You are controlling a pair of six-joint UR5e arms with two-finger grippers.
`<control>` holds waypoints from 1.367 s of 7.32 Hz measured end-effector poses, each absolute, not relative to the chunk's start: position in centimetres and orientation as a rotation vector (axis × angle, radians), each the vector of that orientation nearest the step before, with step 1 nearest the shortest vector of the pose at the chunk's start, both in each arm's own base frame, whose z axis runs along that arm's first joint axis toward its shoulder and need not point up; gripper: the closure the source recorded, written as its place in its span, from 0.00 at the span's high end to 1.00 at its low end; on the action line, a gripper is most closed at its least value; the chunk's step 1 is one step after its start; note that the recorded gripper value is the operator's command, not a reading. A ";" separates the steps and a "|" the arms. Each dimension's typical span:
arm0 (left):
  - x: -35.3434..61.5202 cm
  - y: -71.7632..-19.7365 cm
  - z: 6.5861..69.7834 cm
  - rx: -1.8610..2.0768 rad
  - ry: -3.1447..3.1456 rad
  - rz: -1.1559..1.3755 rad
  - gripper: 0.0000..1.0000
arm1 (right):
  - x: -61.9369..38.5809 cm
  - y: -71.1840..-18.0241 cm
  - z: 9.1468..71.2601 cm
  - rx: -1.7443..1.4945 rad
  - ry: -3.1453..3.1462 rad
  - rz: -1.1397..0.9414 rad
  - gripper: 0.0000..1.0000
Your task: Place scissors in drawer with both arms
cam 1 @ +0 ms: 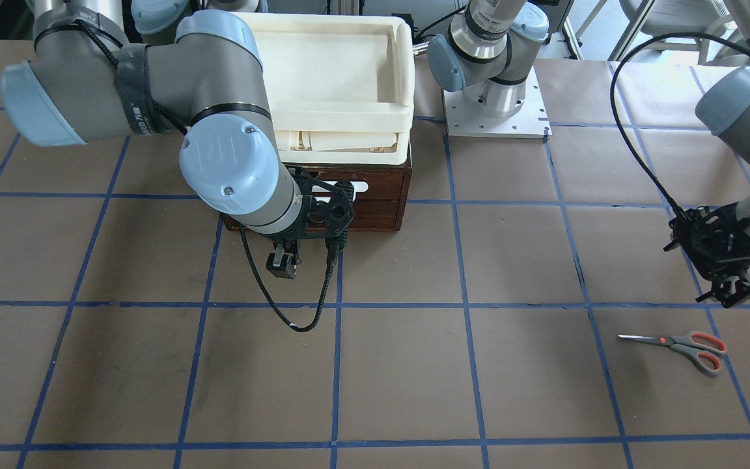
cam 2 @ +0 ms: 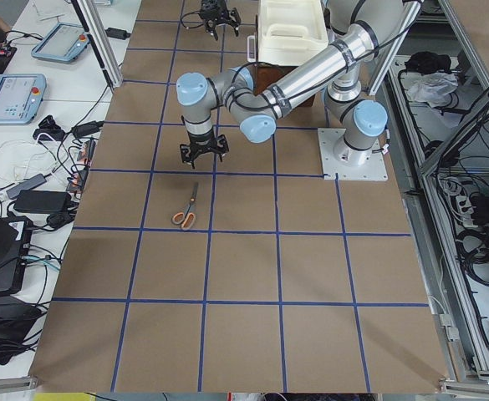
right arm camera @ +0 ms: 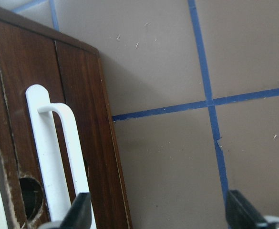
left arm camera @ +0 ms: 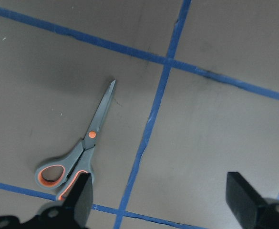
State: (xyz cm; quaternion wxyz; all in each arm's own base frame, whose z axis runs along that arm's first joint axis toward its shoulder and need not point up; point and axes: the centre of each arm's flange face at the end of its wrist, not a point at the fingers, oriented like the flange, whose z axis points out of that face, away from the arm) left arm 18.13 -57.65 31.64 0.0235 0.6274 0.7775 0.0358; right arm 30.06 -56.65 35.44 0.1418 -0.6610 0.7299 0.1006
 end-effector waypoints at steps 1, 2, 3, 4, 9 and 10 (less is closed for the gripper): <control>19.6 -58.6 29.7 2.063 2.274 0.112 1.00 | 30.5 -56.6 35.1 -1.989 2.017 0.325 0.99; 21.5 -59.1 27.6 2.141 2.196 0.115 1.00 | 30.6 -56.3 35.0 -2.045 1.940 0.340 0.99; 23.5 -59.5 25.9 2.187 2.135 0.091 1.00 | 30.5 -56.0 34.9 -2.063 1.896 0.357 0.99; 24.7 -59.9 24.3 2.235 2.070 0.054 1.00 | 30.5 -55.7 34.7 -2.057 1.873 0.374 0.99; 26.0 -60.7 19.4 2.415 1.917 0.006 0.86 | 30.4 -54.9 32.7 -1.959 1.837 0.439 0.96; 25.9 -60.9 19.2 2.428 1.907 -0.030 0.87 | 30.4 -54.9 32.0 -1.955 1.836 0.449 0.96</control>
